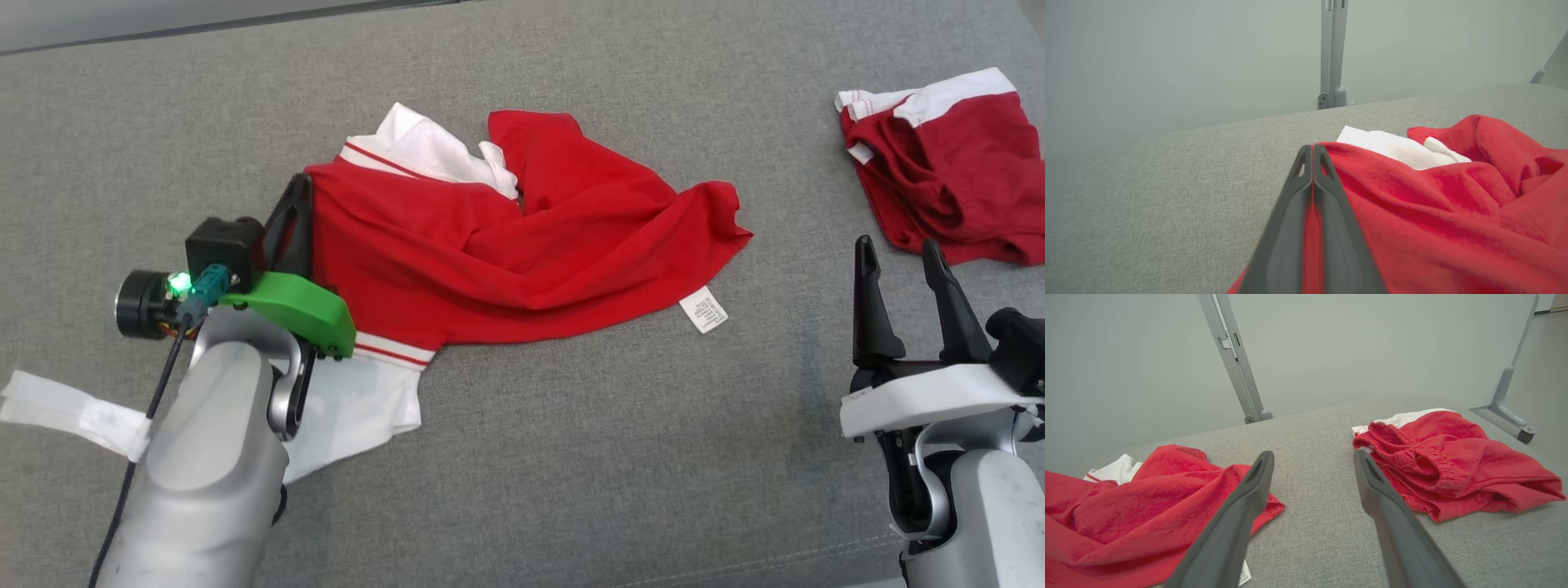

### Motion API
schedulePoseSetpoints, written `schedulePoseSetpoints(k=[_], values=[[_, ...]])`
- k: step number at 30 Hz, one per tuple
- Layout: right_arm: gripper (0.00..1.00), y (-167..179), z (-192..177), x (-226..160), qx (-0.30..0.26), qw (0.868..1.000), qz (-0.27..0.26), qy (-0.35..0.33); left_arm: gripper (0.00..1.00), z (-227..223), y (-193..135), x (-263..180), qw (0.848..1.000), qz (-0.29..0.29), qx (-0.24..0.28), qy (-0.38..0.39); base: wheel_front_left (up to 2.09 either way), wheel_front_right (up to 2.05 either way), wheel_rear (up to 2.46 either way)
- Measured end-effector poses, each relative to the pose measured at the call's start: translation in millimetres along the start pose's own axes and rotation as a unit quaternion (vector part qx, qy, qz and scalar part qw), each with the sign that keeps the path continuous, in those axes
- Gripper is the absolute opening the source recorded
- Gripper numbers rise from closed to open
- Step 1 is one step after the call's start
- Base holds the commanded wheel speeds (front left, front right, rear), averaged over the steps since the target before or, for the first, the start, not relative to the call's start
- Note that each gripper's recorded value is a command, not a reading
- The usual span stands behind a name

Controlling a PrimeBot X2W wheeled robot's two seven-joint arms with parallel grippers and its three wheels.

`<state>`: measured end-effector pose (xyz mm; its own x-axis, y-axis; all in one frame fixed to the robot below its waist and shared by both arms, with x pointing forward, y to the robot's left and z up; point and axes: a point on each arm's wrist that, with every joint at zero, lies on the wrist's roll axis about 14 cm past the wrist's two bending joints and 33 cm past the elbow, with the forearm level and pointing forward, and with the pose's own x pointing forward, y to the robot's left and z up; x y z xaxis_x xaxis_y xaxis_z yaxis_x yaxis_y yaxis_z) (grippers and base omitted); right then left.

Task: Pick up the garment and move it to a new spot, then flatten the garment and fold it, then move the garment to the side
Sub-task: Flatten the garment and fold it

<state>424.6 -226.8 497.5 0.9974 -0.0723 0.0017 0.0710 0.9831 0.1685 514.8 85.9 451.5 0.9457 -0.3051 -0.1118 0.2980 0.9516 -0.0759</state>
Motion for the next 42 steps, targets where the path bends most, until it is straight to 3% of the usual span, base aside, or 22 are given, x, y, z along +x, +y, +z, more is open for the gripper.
schedulePoseSetpoints(k=[7,11,12,13,14,27,42], values=[[1.0,-5.6,-7.7,5.0,-0.003,1.0,-0.007,0.005,0.0,20.3,-0.8,36.7,0.999,-0.013,0.031,-0.029,0.0,0.0,0.0],[1.0,-16.2,-9.2,3.5,-0.004,1.0,-0.023,0.001,0.0,9.7,-7.9,49.1,0.999,-0.02,0.027,-0.018,0.0,0.0,0.0],[1.0,-16.2,-9.2,3.5,-0.004,1.0,-0.023,0.001,0.31,9.7,-7.9,49.1,0.999,-0.02,0.027,-0.018,0.0,0.0,0.0],[1.0,-18.0,-9.3,2.9,-0.004,1.0,-0.025,0.001,0.49,8.8,-10.4,50.5,0.999,-0.022,0.023,-0.018,0.0,0.0,0.0],[1.0,-19.7,-9.3,2.2,-0.005,1.0,-0.027,-0.001,1.0,9.9,-11.6,51.7,0.999,-0.022,0.017,-0.021,0.0,0.0,0.0],[1.0,-19.5,-1.7,-11.6,-0.031,0.999,-0.026,-0.017,1.0,18.6,31.0,-9.7,0.997,0.049,-0.033,-0.055,0.0,0.0,0.0],[1.0,20.7,11.8,-33.1,-0.024,0.999,0.031,-0.038,1.0,11.0,30.1,-116.5,0.99,0.101,-0.078,-0.064,0.0,0.0,0.0]])
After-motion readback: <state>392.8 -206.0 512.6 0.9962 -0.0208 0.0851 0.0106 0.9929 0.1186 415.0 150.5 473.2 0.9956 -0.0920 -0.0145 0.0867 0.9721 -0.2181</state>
